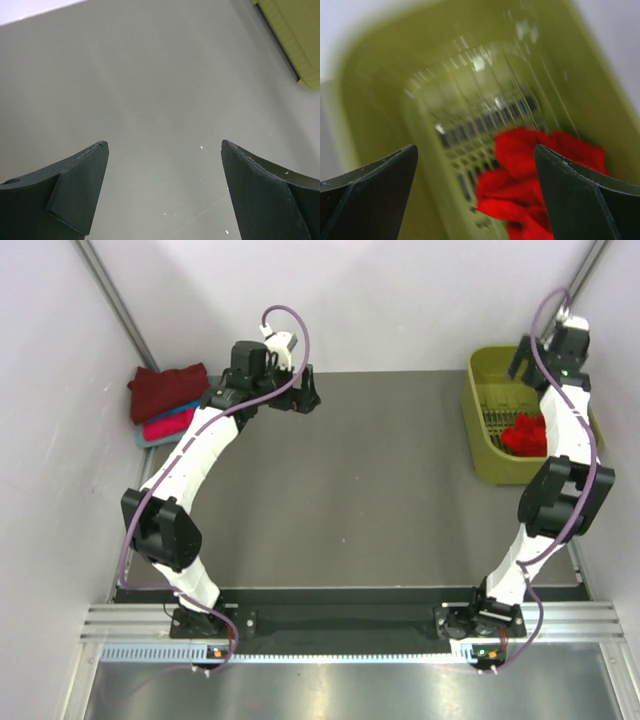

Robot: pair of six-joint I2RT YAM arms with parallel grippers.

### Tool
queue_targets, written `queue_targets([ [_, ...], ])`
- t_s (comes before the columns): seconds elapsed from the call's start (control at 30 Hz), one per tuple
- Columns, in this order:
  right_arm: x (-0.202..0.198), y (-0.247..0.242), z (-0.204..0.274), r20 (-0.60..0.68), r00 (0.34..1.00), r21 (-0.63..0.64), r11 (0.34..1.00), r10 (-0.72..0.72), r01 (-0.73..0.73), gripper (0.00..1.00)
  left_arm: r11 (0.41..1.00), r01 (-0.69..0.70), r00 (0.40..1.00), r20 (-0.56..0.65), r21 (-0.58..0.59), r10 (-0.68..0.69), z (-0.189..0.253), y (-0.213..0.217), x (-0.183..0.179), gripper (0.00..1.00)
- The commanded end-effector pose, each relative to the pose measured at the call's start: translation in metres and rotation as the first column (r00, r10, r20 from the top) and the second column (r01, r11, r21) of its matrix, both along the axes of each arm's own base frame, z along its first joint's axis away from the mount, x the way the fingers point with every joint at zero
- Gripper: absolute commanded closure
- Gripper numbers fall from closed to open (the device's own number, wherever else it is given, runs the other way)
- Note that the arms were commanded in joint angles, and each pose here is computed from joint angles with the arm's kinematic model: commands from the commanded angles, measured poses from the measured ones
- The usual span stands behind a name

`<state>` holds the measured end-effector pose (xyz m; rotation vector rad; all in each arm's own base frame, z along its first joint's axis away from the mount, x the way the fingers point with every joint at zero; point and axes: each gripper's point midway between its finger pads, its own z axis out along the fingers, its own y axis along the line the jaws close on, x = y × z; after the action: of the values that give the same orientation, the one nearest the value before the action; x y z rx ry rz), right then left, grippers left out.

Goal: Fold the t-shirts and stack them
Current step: Grab the tshirt from the pile

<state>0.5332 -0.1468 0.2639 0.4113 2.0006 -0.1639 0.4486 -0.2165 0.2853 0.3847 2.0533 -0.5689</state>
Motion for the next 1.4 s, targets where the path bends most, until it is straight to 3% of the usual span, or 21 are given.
queue_targets([
  [0.0,-0.024,-0.012,-0.07,-0.178,0.984,0.038,0.999,0.024,-0.018,0.0,1.0,0.015,0.999,0.052,-0.022,-0.014,0.023,0.0,-0.009,0.01],
  [0.5,-0.045,-0.067,-0.148,-0.344,0.936,-0.082,0.996,-0.066,0.039,0.0,0.997,0.059,0.998,0.016,-0.056,-0.058,0.019,-0.017,0.006,0.01],
  [0.57,-0.051,-0.072,-0.156,-0.37,0.924,-0.102,0.993,-0.097,0.063,0.06,0.997,0.062,0.998,0.01,-0.053,-0.062,0.015,-0.018,0.007,0.01],
  [0.7,-0.064,-0.079,-0.165,-0.415,0.898,-0.144,0.986,-0.142,0.09,0.23,0.998,0.056,0.998,0.009,-0.034,-0.056,0.012,-0.015,0.006,0.01],
  [0.8,-0.076,-0.08,-0.173,-0.454,0.878,-0.165,0.983,-0.152,0.086,0.45,0.999,0.035,0.999,0.026,-0.016,-0.035,0.014,-0.011,0.01,0.01],
  [0.83,-0.077,-0.081,-0.172,-0.454,0.877,-0.173,0.981,-0.154,0.083,0.73,1.0,0.025,0.999,0.029,-0.009,-0.025,0.014,-0.008,0.012,0.01],
  [0.9,-0.077,-0.081,-0.167,-0.449,0.881,-0.189,0.979,-0.151,0.072,1.0,1.0,0.023,0.999,0.041,-0.006,-0.023,0.017,-0.009,0.013,0.01],
  [1.03,-0.051,-0.066,-0.117,-0.329,0.941,-0.178,0.984,-0.084,0.025,1.0,1.0,0.022,0.999,0.038,-0.012,-0.021,0.015,-0.009,0.015,0.01],
  [1.17,-0.011,-0.012,-0.025,-0.12,0.989,-0.157,0.982,0.083,-0.102,1.0,1.0,0.006,1.0,0.015,0.007,-0.006,0.001,-0.006,0.014,0.01],
  [1.27,0.002,0.05,0.051,0.046,0.962,-0.173,0.95,0.27,-0.258,1.0,0.999,-0.006,1.0,0.018,0.043,0.006,-0.008,0.001,0.013,0.01],
  [1.37,0.001,0.113,0.112,0.17,0.887,-0.224,0.893,0.43,-0.39,1.0,0.997,-0.036,0.999,0.024,0.068,0.035,-0.009,0.009,0.012,0.01],
])
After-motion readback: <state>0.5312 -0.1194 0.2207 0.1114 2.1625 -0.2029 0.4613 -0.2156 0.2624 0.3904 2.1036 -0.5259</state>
